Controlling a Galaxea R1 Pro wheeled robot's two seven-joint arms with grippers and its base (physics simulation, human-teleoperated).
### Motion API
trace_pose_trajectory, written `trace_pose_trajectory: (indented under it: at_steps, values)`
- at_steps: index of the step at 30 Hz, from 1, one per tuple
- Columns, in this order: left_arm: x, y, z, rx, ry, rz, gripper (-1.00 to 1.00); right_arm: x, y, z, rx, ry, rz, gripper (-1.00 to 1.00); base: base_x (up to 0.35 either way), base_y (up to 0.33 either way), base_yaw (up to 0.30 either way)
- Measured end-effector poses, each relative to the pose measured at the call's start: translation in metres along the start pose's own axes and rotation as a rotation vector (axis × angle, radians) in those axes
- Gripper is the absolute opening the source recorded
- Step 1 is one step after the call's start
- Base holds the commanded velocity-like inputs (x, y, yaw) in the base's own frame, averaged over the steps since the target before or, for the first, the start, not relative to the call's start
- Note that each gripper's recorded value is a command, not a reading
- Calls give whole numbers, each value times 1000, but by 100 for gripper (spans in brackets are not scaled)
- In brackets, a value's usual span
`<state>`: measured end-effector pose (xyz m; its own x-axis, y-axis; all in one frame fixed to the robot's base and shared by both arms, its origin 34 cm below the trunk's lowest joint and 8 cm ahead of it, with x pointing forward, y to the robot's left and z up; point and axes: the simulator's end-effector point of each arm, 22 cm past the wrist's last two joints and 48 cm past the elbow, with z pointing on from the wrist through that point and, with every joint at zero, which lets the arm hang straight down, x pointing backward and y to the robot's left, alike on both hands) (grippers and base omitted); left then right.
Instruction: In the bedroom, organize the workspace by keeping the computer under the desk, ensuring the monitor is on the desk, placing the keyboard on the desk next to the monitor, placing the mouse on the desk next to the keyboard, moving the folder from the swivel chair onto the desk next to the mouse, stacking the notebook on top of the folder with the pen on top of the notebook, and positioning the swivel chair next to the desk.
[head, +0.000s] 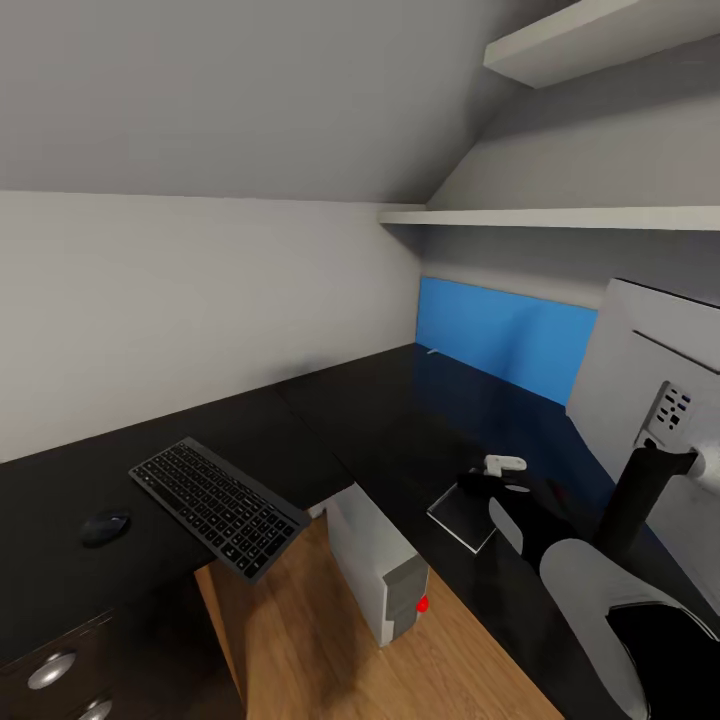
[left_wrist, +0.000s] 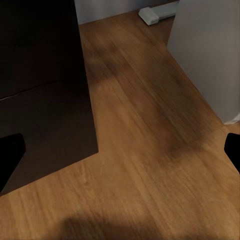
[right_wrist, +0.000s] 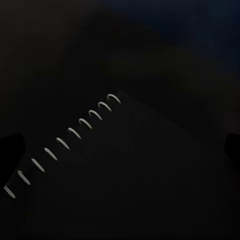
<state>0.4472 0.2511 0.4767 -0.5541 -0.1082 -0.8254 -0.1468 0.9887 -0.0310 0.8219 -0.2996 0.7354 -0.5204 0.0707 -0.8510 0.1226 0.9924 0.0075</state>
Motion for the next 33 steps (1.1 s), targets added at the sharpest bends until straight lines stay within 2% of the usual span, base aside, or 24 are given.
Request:
trace_pose_trajectory:
  at_steps: [33]
  values:
    - [0, 0, 0, 0, 0, 0, 100, 0, 1, 0, -2, -1, 4, 100, 2, 0, 0]
